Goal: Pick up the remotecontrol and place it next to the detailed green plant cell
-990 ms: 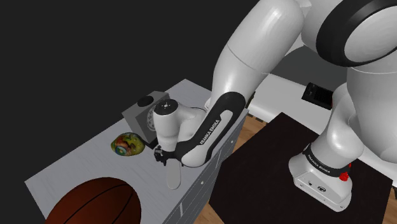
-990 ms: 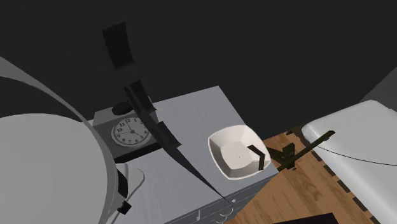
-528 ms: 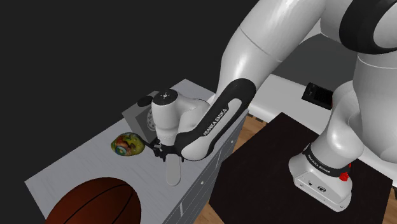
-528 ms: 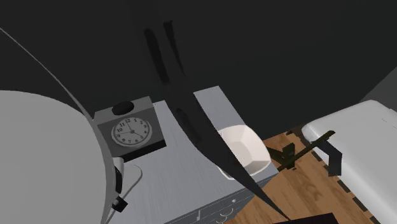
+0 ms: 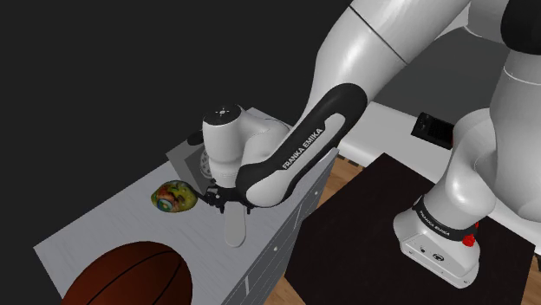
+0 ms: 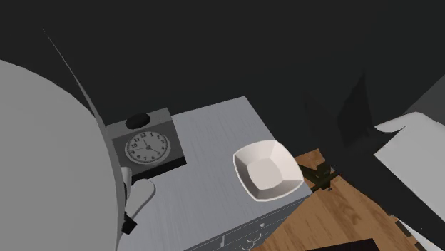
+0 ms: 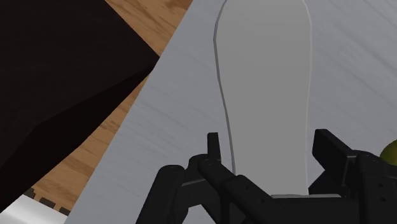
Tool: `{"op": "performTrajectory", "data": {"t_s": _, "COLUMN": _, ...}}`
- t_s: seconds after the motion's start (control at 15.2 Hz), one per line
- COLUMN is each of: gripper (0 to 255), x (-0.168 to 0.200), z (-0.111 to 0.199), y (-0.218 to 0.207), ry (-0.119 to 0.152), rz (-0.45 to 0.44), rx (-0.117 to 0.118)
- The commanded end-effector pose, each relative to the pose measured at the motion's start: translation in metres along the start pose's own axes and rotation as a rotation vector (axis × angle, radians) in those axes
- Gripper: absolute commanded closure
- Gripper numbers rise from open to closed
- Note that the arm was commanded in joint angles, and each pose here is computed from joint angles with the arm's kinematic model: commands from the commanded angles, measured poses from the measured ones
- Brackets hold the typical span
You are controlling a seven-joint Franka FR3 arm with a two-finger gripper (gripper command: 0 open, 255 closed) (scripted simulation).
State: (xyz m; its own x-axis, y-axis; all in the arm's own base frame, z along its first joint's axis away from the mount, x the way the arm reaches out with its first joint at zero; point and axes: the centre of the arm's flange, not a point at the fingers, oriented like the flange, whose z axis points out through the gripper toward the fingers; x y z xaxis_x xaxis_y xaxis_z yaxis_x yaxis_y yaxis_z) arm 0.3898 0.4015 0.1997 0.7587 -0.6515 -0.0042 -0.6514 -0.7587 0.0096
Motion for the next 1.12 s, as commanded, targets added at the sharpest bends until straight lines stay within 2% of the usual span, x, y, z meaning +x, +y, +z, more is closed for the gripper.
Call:
{"op": "performTrajectory", "data": {"t_s": 0.0, "gripper": 255, "x": 0.000, "z": -0.011, "y": 0.000, "ry": 0.000, "rz": 0.000, "rx": 0.000}}
{"op": "performTrajectory", "data": {"t_s": 0.66, "gripper": 255, "x": 0.000, "z": -0.060, "y": 0.001, "ry": 0.000, "rz": 0.000, "rx": 0.000}}
{"op": "performTrajectory", "data": {"t_s": 1.06, "gripper": 255, "x": -0.041, "z": -0.062, "y": -0.067, "ry": 0.000, "rz": 0.000, "rx": 0.000}}
